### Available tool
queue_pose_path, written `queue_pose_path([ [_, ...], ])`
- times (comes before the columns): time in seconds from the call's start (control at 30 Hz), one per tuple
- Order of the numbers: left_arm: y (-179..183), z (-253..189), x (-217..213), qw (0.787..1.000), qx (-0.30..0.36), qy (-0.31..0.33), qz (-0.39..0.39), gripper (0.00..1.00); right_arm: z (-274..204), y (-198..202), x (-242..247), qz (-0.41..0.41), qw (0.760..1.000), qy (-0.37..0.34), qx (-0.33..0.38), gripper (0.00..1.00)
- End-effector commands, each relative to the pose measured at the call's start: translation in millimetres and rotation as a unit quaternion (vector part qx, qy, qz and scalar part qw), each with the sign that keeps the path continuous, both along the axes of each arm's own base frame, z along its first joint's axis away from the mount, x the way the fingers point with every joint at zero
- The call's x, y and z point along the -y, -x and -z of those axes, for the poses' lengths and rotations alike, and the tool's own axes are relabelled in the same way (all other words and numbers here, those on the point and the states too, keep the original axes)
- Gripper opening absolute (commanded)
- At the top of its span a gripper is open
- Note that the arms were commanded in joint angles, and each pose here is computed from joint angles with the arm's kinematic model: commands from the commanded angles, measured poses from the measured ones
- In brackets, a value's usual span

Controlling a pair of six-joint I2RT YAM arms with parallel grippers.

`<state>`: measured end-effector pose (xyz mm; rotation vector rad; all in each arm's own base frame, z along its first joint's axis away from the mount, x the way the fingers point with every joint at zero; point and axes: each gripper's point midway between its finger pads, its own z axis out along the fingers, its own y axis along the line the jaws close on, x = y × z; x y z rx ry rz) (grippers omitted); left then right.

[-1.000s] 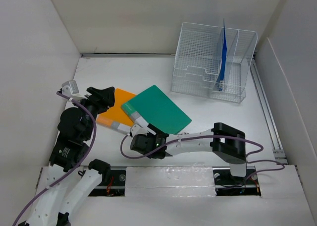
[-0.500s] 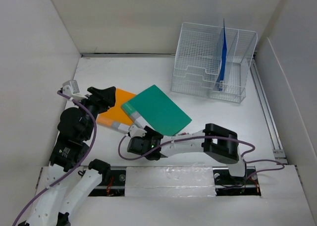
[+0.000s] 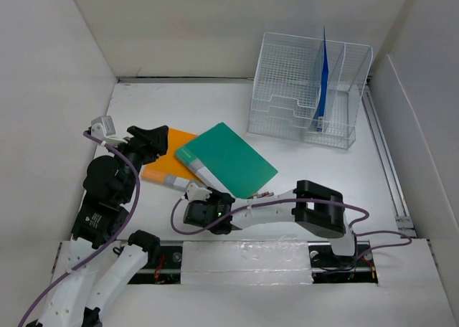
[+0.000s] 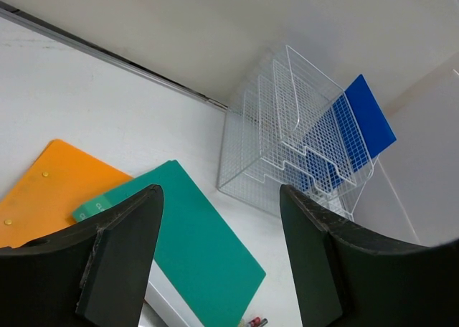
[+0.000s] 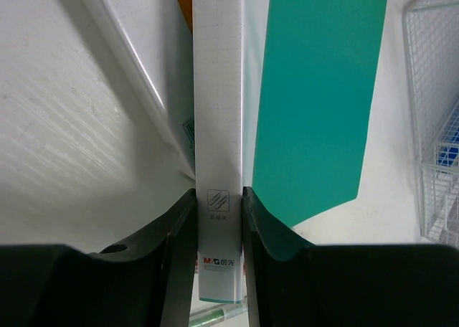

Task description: Organize the desk

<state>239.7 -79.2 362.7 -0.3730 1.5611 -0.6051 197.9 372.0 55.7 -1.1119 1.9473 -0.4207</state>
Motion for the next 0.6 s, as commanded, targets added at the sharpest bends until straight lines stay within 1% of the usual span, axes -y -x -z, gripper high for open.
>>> queue_pose_path([
  [0.0,2,-11,0,1.000,0.019,0.003,0.001,0.62,-41,5,-11,-0.003,0.999,-0.046,0.009,0.23],
  [0.07,1,-9,-1,1.000,0.015,0.006,-0.003,0.63,-47,6,-9,-0.006,0.999,-0.053,0.005,0.22],
  [0.1,0,-6,-2,1.000,0.010,0.007,-0.007,0.66,-48,7,-9,-0.006,0.998,-0.056,0.005,0.23],
  [0.13,-1,-4,-2,1.000,0.005,0.008,-0.010,0.66,-55,7,-9,-0.006,0.998,-0.066,0.007,0.22],
  [0.2,-5,5,-3,1.000,-0.007,0.013,-0.017,0.70,-59,7,-8,-0.007,0.997,-0.075,0.009,0.21],
  [0.27,-8,11,-1,1.000,-0.016,0.018,-0.017,0.72,-71,8,-13,-0.010,0.994,-0.106,0.008,0.19],
  [0.3,-11,16,1,0.999,-0.025,0.023,-0.017,0.77,-72,8,-16,-0.013,0.993,-0.118,0.005,0.18],
  [0.33,-13,19,3,0.999,-0.031,0.027,-0.015,0.77,-75,8,-17,-0.013,0.992,-0.128,0.007,0.15],
  [0.4,-15,28,5,0.998,-0.047,0.037,-0.016,0.82,-86,9,-18,-0.012,0.988,-0.153,0.008,0.10],
  [0.47,-16,34,7,0.998,-0.052,0.044,-0.013,0.82,-94,7,-15,0.001,0.985,-0.173,0.018,0.09],
  [0.5,-17,44,10,0.997,-0.063,0.046,-0.009,0.83,-109,6,-15,0.004,0.979,-0.203,0.025,0.08],
  [0.57,-18,51,14,0.996,-0.075,0.056,-0.004,0.86,-116,6,-8,0.007,0.975,-0.222,0.031,0.07],
])
